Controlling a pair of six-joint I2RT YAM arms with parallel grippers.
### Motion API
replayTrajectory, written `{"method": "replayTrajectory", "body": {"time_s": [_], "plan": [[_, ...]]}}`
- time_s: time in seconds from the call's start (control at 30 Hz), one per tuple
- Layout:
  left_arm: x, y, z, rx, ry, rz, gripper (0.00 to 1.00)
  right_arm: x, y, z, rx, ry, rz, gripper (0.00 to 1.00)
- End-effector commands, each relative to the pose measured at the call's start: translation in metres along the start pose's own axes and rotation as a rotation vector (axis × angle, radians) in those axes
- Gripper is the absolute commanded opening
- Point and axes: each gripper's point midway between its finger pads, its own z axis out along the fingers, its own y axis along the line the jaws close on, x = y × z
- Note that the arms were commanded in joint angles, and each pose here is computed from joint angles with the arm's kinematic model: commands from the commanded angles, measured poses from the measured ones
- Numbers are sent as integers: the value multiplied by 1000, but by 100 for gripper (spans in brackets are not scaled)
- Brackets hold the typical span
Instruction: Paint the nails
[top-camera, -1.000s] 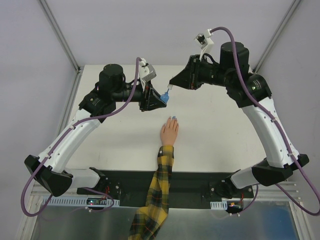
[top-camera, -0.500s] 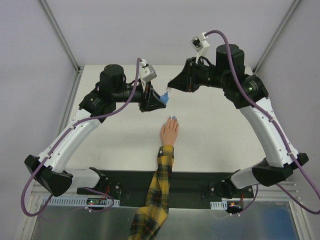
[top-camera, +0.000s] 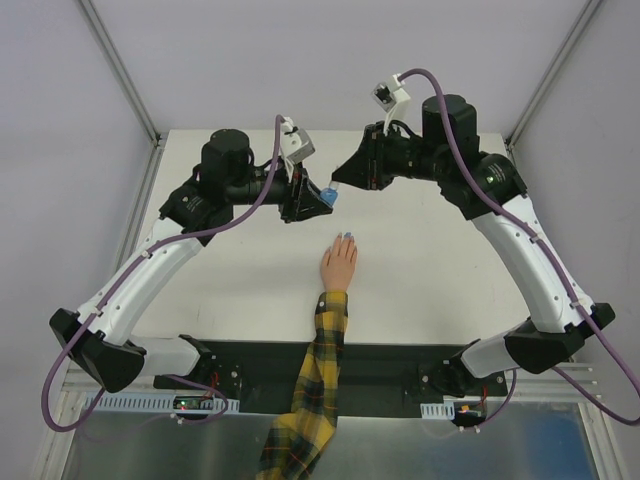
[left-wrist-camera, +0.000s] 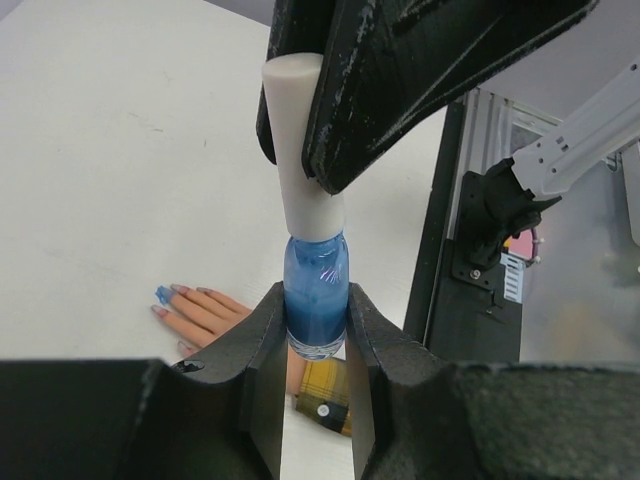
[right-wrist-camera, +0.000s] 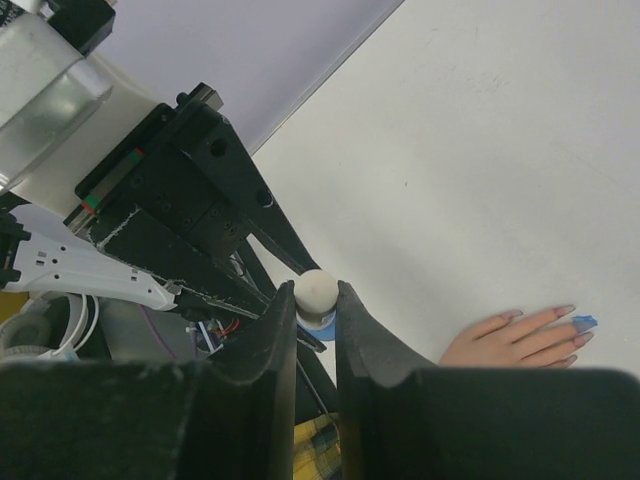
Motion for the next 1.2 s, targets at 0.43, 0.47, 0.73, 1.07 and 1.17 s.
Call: {"method": "replayTrajectory", "body": {"time_s": [0.43, 0.47, 0.73, 1.07, 1.17], "plan": [[-125, 34, 18, -132, -368, 94, 0, 35, -28, 4, 174, 54, -1, 0], [-125, 34, 19, -136, -369, 95, 0, 33, -28, 3, 179, 51, -2, 1], [-107, 27, 18, -102, -336, 66, 0, 14, -28, -11, 223, 33, -15, 15], [-60, 17, 16, -67, -252, -50, 0, -27, -6, -44, 66, -39, -11, 59], [-61, 9, 16, -26, -241, -56, 0, -35, 8, -56, -44, -57, -32, 74]]}}
